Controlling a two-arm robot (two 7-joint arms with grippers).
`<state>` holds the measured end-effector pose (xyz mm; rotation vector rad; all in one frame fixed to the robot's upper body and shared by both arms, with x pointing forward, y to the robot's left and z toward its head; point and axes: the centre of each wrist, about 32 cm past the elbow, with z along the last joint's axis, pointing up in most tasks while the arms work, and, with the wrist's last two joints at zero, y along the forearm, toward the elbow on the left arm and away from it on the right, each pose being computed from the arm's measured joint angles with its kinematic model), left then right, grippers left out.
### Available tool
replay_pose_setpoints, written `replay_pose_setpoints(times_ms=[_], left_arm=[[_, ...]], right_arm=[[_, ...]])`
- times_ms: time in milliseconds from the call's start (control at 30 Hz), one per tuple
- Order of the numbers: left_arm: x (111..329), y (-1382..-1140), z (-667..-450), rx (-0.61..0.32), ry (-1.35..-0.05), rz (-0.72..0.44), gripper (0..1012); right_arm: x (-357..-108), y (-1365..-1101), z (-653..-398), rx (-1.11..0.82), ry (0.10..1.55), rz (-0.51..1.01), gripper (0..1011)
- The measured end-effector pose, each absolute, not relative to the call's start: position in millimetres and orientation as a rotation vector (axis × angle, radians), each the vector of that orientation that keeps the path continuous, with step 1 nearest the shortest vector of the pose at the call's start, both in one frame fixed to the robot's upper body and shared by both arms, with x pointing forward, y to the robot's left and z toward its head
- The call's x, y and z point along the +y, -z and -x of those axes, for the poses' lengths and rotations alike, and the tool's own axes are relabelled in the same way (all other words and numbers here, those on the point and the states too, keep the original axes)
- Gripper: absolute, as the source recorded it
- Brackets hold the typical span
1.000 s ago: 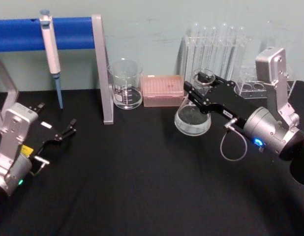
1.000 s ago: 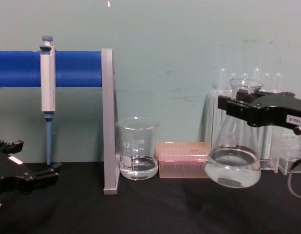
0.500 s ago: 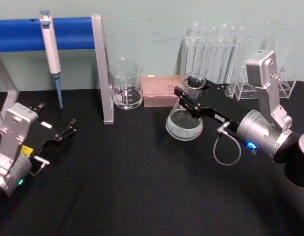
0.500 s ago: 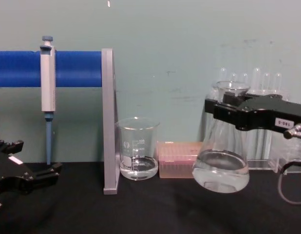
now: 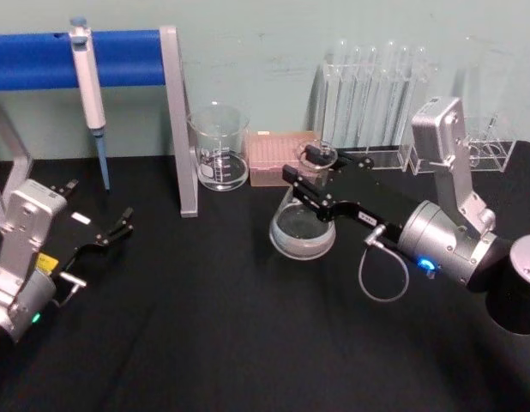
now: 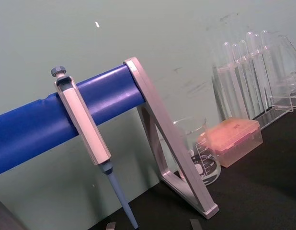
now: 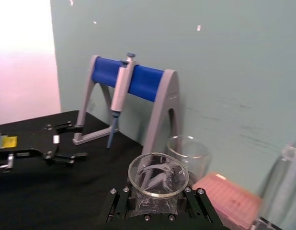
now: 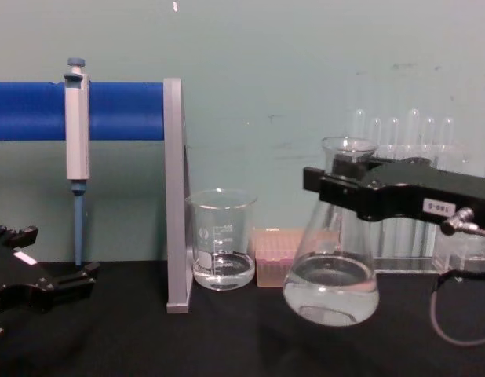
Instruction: Grasp the erlenmeyer flask with one hand, shake it three times, then place it back.
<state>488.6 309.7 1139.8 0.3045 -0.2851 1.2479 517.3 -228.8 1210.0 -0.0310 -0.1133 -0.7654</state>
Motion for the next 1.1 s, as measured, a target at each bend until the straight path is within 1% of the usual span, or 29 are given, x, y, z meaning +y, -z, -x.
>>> replay_pose_setpoints(times_ms=[433,700,1100], left_arm=[[309.6,-1139.8,-488.6,-0.285,-1.248,-0.304,1001],[309.7,-1139.8,-488.6,-0.285,-1.248,-0.304,1001],[309.7,-1139.8,-488.6,-0.285,-1.248,-0.304,1001]], right_arm=[[-216.4,-1206.2,-512.3,-0.099,0.681,0.035,449],[-212.8,-1203.3,-512.6,-0.097,0.662,0.035,449],[-212.2,-1190.7,-516.3,-0.087,0.654,0.032,449]])
